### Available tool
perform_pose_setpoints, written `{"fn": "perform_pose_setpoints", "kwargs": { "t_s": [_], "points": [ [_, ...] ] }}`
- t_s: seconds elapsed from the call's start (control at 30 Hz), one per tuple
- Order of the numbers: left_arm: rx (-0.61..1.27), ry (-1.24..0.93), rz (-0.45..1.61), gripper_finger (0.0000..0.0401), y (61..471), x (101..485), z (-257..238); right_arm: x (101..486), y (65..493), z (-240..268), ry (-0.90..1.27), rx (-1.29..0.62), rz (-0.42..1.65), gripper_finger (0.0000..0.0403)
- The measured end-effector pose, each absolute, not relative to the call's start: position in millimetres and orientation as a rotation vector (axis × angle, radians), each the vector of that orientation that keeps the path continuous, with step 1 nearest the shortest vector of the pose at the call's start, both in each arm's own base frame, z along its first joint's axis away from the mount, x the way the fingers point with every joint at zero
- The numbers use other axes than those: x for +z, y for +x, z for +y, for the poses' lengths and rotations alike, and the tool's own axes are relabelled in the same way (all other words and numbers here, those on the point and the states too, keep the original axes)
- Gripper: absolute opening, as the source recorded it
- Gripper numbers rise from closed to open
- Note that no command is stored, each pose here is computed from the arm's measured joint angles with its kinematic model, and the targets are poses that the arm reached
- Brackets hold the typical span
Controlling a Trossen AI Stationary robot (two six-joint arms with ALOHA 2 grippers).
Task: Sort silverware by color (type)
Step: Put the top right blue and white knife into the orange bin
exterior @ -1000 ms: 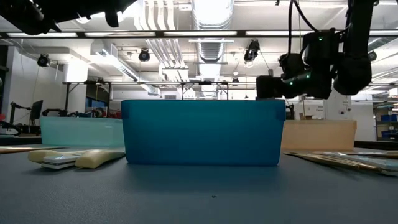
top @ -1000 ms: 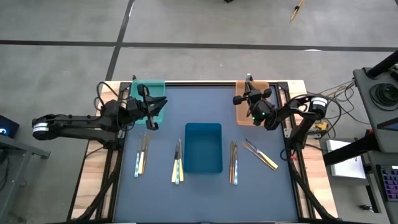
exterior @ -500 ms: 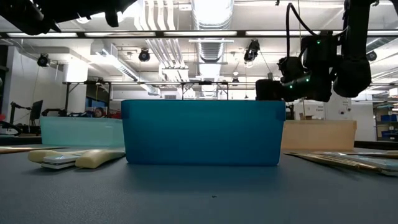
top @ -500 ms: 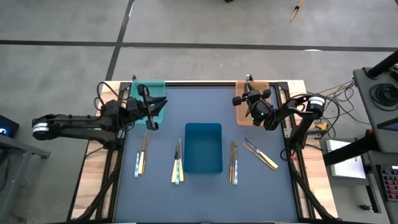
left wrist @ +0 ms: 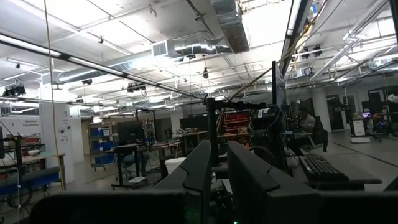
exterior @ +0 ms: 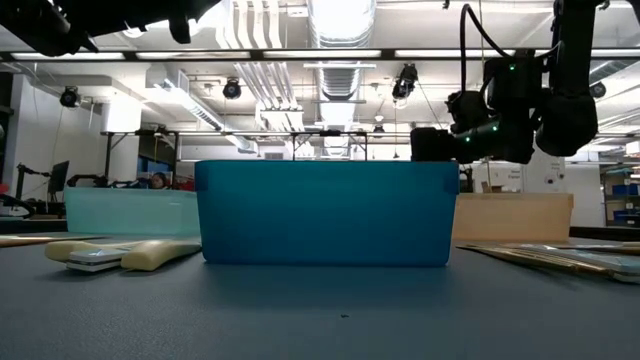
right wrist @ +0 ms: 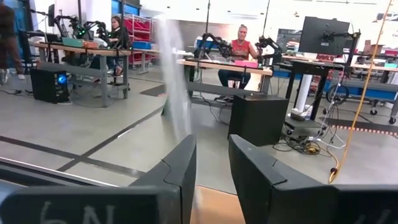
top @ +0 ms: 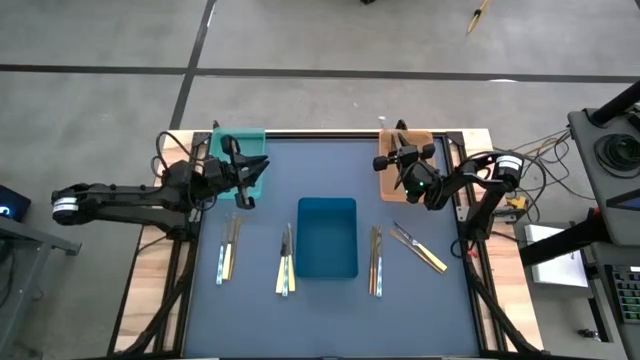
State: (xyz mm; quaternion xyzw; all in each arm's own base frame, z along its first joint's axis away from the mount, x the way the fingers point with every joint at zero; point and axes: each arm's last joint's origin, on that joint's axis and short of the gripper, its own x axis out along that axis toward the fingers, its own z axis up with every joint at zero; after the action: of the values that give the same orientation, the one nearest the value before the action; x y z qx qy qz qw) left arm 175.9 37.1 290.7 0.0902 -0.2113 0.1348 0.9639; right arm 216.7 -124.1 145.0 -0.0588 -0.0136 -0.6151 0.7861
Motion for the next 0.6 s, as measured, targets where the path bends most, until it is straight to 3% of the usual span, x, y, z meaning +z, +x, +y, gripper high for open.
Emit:
{"fn": "perform_pose_setpoints", "kwargs": {
  "t_s": [0.37,0.6],
  "points": [
    [0.273,0.183,-0.426,0.0036,176,291,37,145,217,-123,-0.128,-1.321,-0.025,0.0014],
    [0.275,0.191,-0.425,0.0036,176,291,37,146,222,-114,-0.126,-1.282,-0.033,0.0009]
  ]
}}
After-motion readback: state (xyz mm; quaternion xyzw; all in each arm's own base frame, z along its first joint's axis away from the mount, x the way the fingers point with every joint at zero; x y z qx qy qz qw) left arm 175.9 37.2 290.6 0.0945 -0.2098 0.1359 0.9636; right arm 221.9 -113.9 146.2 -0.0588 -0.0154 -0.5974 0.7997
